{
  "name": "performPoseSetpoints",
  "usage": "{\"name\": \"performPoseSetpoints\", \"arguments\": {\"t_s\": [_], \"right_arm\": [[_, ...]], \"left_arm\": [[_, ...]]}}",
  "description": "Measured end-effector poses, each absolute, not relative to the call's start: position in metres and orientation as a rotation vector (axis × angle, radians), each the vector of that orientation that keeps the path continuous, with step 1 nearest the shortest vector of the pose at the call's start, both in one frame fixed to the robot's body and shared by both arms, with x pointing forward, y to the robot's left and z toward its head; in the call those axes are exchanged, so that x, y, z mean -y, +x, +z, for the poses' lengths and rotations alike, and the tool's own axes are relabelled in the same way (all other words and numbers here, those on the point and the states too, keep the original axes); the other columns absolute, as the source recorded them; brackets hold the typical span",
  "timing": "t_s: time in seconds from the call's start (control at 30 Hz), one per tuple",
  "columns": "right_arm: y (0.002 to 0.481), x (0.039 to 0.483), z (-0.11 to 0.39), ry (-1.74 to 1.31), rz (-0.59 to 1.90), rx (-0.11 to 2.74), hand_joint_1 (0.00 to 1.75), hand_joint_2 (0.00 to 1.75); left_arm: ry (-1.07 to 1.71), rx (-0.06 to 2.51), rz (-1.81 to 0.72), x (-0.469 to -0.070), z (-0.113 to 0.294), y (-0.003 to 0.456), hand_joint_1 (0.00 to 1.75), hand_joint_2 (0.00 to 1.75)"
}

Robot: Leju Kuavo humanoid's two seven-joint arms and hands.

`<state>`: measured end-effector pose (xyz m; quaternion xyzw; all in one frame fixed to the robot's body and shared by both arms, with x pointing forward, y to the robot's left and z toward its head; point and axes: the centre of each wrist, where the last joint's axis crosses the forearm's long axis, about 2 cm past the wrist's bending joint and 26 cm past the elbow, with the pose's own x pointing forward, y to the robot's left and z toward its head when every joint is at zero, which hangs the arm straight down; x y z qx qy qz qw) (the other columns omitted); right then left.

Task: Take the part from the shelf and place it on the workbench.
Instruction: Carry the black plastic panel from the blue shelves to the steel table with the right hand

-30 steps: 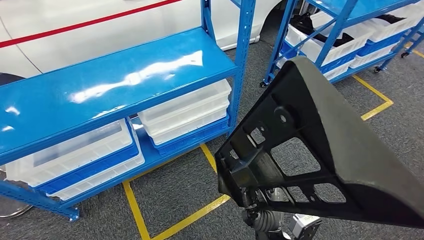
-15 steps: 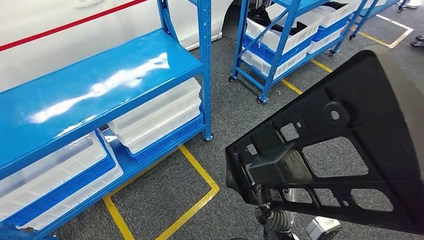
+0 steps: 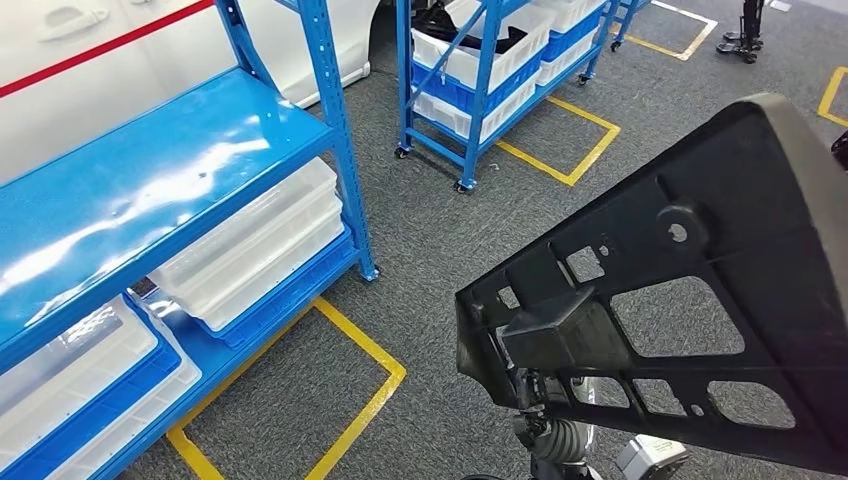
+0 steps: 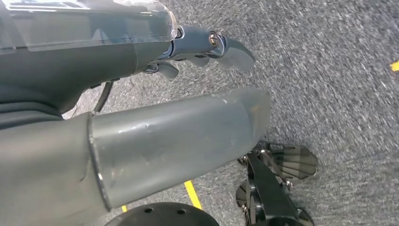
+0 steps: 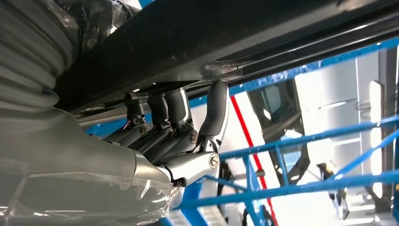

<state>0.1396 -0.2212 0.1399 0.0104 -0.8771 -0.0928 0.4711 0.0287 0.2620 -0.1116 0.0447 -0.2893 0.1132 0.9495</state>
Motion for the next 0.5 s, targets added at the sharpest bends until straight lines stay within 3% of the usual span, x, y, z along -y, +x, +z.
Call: {"name": "performPoseSetpoints", "arguments": {"t_s": [0.5], "right_arm": [[0.1484, 0.2171, 0.1382, 0.017, -0.221, 2.138, 1.75, 1.75]], "left_arm": [[0.099, 0.580, 0.255, -0.2695, -0.1123, 0.0257, 0.00, 0.00]]}}
